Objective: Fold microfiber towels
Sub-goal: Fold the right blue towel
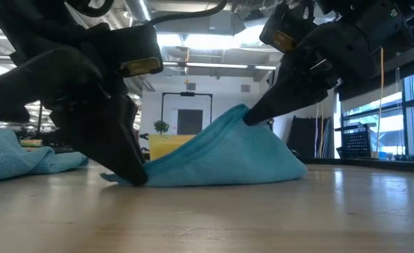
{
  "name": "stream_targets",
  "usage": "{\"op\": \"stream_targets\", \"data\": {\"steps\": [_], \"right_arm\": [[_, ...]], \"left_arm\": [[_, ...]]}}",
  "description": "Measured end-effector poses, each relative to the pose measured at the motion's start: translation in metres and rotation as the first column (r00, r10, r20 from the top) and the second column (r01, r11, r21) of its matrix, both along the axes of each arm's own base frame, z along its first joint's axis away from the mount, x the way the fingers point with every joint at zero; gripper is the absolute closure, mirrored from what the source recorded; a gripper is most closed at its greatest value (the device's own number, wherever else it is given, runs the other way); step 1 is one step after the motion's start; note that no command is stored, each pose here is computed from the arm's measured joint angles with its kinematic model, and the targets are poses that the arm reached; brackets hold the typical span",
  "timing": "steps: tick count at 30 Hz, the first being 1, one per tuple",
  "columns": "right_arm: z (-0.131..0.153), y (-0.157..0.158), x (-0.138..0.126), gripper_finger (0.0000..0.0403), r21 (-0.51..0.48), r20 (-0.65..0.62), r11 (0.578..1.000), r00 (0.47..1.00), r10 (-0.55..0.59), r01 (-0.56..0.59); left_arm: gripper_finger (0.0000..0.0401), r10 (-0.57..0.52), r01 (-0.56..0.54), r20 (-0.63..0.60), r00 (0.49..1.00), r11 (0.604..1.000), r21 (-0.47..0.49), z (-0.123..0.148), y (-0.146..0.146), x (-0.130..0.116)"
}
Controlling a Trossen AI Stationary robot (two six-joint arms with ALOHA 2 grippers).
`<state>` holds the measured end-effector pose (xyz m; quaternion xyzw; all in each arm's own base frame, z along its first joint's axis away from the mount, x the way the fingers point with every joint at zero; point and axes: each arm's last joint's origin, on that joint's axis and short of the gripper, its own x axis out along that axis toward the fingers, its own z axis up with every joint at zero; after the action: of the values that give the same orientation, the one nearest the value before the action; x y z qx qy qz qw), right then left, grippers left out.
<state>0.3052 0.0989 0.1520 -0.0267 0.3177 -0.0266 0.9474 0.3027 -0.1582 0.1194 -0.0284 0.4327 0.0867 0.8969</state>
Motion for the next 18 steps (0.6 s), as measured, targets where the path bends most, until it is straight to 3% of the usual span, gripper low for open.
{"op": "stream_targets", "data": {"steps": [5, 10, 18], "right_arm": [[-0.001, 0.000, 0.000, 0.0403, -0.005, -0.007, 1.000, 1.000, 0.003, -0.003], [-0.003, 0.002, -0.002, 0.0385, 0.027, -0.052, 0.995, 0.994, 0.096, -0.095], [-0.006, 0.014, -0.009, 0.0254, 0.069, -0.100, 0.981, 0.977, 0.186, -0.180]], "left_arm": [[0.0389, -0.023, 0.023, -0.002, 1.000, 0.999, 0.028, 0.000, 0.001, 0.000], [0.0399, -0.035, 0.035, -0.004, 0.999, 0.999, 0.038, 0.000, 0.001, 0.000], [0.0401, -0.030, 0.031, -0.011, 0.999, 0.999, 0.023, 0.000, 0.004, 0.002]]}}
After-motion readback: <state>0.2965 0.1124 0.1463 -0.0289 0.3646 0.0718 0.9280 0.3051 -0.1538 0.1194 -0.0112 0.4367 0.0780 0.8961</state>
